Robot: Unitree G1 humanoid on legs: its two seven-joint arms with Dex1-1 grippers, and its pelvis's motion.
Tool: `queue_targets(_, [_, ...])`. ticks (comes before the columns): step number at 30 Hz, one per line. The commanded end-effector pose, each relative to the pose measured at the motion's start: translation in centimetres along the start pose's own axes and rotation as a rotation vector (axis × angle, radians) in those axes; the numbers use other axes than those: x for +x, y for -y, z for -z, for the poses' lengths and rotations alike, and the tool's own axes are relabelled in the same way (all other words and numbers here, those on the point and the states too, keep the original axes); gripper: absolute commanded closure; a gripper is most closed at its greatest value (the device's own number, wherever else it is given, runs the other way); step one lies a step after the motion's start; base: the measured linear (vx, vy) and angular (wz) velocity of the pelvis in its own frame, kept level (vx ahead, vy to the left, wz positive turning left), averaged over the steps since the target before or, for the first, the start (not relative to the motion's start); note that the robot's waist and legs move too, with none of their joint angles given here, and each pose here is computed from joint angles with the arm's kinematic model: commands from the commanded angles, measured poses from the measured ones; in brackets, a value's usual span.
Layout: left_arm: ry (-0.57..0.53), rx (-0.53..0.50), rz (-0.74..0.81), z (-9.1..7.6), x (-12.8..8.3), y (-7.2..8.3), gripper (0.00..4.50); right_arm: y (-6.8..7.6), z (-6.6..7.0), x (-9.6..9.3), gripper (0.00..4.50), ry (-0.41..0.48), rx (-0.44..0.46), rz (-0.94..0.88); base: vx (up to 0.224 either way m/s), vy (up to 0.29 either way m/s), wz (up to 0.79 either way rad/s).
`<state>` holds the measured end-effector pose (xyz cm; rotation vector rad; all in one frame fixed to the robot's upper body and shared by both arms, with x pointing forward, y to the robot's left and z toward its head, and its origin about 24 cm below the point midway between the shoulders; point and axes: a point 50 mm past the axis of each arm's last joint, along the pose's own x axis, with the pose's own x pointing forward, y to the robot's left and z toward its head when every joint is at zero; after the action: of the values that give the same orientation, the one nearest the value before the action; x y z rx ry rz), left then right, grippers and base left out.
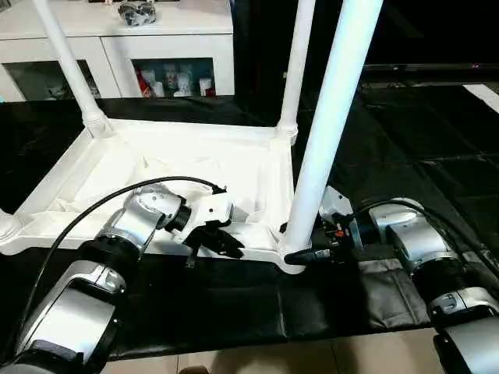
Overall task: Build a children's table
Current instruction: Rotate leg to tighten
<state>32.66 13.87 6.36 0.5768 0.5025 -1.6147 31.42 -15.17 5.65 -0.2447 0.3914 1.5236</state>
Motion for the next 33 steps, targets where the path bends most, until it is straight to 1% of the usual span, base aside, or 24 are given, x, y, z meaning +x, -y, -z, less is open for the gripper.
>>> queue_targets(1, [-0.025,0.055,0.033,-1.0,-0.3,-0.4,4.5,0.1,-0.4,0.2,1.69,0.013,-0.007,0.001,0.0,0.0,0.0])
queue_targets(5, [-0.001,0.019,-0.006,-1.1,-0.3,-0.7,4.5,0.1,-0.3,0.5,1.74,0.07,0.032,0.023,0.0,0.0,0.0])
queue_targets(8, [0.029,-0.012,-0.061,-1.2,-0.1,-1.1,4.5,-0.2,0.2,1.0,1.75,0.103,0.054,0.068,0.0,0.0,0.0])
queue_targets(9, [0.062,-0.048,-0.116,-1.5,0.1,-1.4,4.5,-0.1,0.3,1.4,1.75,0.144,0.088,0.127,0.0,0.0,0.0])
queue_targets(10, [0.078,-0.065,-0.144,-1.6,0.2,-1.6,4.5,-0.1,0.4,1.7,1.75,0.166,0.11,0.155,0.0,0.0,0.0])
queue_targets(12, [0.114,-0.12,-0.22,-2.0,0.7,-2.2,4.5,0.6,0.7,2.5,1.76,0.201,0.18,0.311,0.0,0.0,0.0])
queue_targets(14, [0.119,-0.162,-0.293,-2.3,1.5,-2.7,4.5,1.4,0.8,3.6,1.76,0.231,0.243,0.467,0.0,0.0,0.0])
queue_targets(15, [0.119,-0.171,-0.315,-2.5,1.7,-2.8,4.5,1.6,0.8,3.9,1.76,0.241,0.26,0.505,0.0,0.0,0.0])
queue_targets(17, [0.142,-0.217,-0.385,-3.3,2.5,-3.4,4.5,2.0,0.4,5.2,1.76,0.269,0.317,0.59,0.0,0.0,0.0])
queue_targets(18, [0.171,-0.267,-0.448,-4.2,3.3,-3.9,4.5,2.4,0.1,6.5,1.76,0.283,0.373,0.676,0.0,0.0,0.0])
queue_targets(19, [0.171,-0.267,-0.448,-4.2,3.3,-3.9,4.5,2.4,0.1,6.5,1.76,0.283,0.373,0.676,0.0,0.0,0.0])
queue_targets(20, [0.191,-0.3,-0.485,-5.1,3.9,-4.1,4.5,2.6,-0.3,7.4,1.76,0.282,0.412,0.739,0.0,0.0,0.0])
queue_targets(21, [0.208,-0.305,-0.498,-5.8,4.3,-4.2,4.5,2.7,-0.7,8.0,1.76,0.286,0.434,0.759,0.0,0.0,0.0])
queue_targets(22, [0.24,-0.301,-0.485,-7.1,5.3,-4.0,4.5,2.6,-1.5,9.2,1.76,0.289,0.412,0.744,0.0,0.0,0.0])
queue_targets(23, [0.255,-0.29,-0.471,-7.8,5.8,-3.8,4.5,2.5,-1.9,9.8,1.76,0.277,0.373,0.734,0.0,0.0,0.0])
queue_targets(24, [0.255,-0.29,-0.471,-7.8,5.8,-3.8,4.5,2.5,-1.9,9.8,1.76,0.277,0.373,0.734,0.0,0.0,0.0])
queue_targets(25, [0.258,-0.281,-0.46,-8.0,6.0,-3.6,4.5,2.4,-2.0,9.9,1.41,0.27,0.352,0.73,0.0,0.0,0.0])
queue_targets(26, [0.25,-0.268,-0.45,-7.9,6.0,-3.5,4.5,2.3,-1.7,9.7,1.2,0.267,0.333,0.728,0.0,0.0,0.0])
queue_targets(27, [0.25,-0.268,-0.45,-7.9,6.0,-3.5,4.5,2.3,-1.7,9.7,1.06,0.268,0.334,0.728,0.0,0.0,0.0])
queue_targets(29, [0.23,-0.252,-0.456,-7.4,5.7,-3.5,4.5,2.2,-1.2,9.3,0.97,0.262,0.328,0.729,0.0,0.0,0.0])
queue_targets(32, [0.213,-0.261,-0.471,-6.5,4.9,-3.4,4.5,2.3,-0.6,8.1,0.62,0.25,0.293,0.751,0.0,0.0,0.0])
queue_targets(33, [0.211,-0.262,-0.472,-6.4,4.8,-3.4,4.5,2.3,-0.5,8.0,0.62,0.25,0.289,0.752,0.0,0.0,0.0])
